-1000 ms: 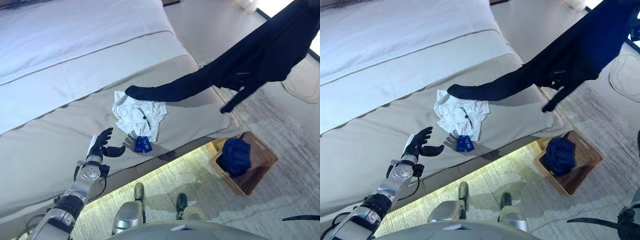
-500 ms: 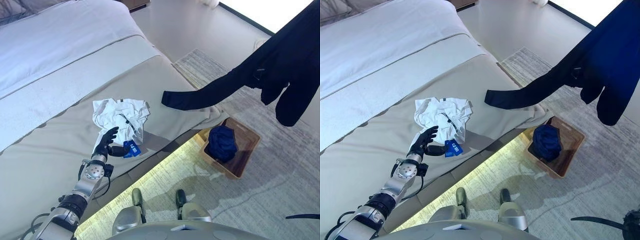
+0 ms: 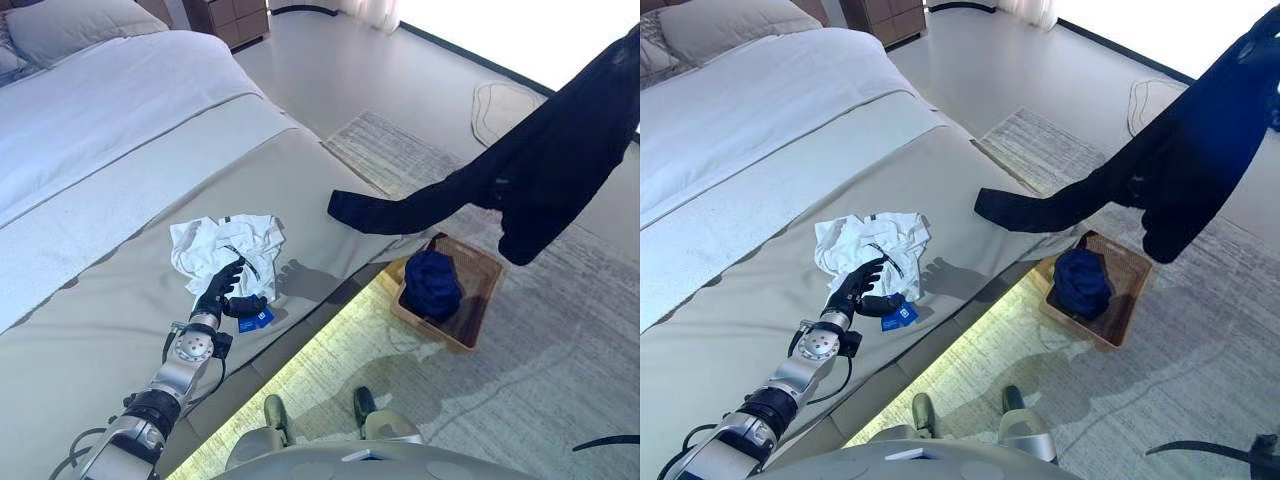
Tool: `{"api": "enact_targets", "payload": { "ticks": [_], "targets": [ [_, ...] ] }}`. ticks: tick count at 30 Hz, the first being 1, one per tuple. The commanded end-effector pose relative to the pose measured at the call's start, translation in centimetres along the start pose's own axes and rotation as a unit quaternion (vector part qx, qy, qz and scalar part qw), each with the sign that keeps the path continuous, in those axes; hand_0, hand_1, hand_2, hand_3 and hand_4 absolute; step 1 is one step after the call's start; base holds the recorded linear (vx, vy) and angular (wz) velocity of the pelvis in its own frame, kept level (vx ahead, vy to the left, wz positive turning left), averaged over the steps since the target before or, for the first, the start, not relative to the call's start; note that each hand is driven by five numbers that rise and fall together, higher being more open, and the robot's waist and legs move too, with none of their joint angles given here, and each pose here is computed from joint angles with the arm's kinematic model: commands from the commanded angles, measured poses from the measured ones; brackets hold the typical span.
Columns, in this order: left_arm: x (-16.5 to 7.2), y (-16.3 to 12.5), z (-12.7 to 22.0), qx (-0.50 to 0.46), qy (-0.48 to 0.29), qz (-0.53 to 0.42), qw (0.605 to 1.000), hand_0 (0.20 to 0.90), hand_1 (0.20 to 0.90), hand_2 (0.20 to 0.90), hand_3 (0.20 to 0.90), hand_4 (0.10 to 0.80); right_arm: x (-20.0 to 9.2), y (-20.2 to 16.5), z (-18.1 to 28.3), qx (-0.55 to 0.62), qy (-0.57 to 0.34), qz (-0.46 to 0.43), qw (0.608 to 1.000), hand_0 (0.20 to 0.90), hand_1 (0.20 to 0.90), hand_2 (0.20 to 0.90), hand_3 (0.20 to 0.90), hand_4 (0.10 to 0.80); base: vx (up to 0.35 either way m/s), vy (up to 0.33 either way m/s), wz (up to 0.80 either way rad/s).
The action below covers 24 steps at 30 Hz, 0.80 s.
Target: Pick up the clothes from the bed and place them into the basket
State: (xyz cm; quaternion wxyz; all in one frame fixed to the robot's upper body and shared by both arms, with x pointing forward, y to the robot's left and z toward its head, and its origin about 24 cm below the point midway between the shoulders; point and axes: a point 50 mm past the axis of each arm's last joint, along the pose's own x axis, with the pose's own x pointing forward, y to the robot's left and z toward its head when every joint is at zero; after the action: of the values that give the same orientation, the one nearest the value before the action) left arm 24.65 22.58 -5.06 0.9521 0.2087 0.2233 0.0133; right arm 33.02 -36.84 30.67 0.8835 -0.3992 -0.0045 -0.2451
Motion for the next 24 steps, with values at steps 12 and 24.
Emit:
{"api": "enact_targets", "payload": {
  "ticks": [12,24],
  "targets": [
    [0.5,0.8,1.6,0.032,-0.052,0.009,0.998,0.9,0.9,0.9,0.9,0.8,-1.7,6.9,-5.6,0.079,0.023,0.036,0.996,0.3,0.3,0.3,0.2,0.1,-0.002,0.001,-0.01],
    [0.5,0.4,1.7,0.03,-0.054,0.007,0.998,0.9,0.9,0.9,0.9,0.8,-3.8,10.8,-12.3,0.065,0.136,0.049,0.987,0.3,0.3,0.3,0.2,0.1,0.0,0.0,0.0]
  ]
}}
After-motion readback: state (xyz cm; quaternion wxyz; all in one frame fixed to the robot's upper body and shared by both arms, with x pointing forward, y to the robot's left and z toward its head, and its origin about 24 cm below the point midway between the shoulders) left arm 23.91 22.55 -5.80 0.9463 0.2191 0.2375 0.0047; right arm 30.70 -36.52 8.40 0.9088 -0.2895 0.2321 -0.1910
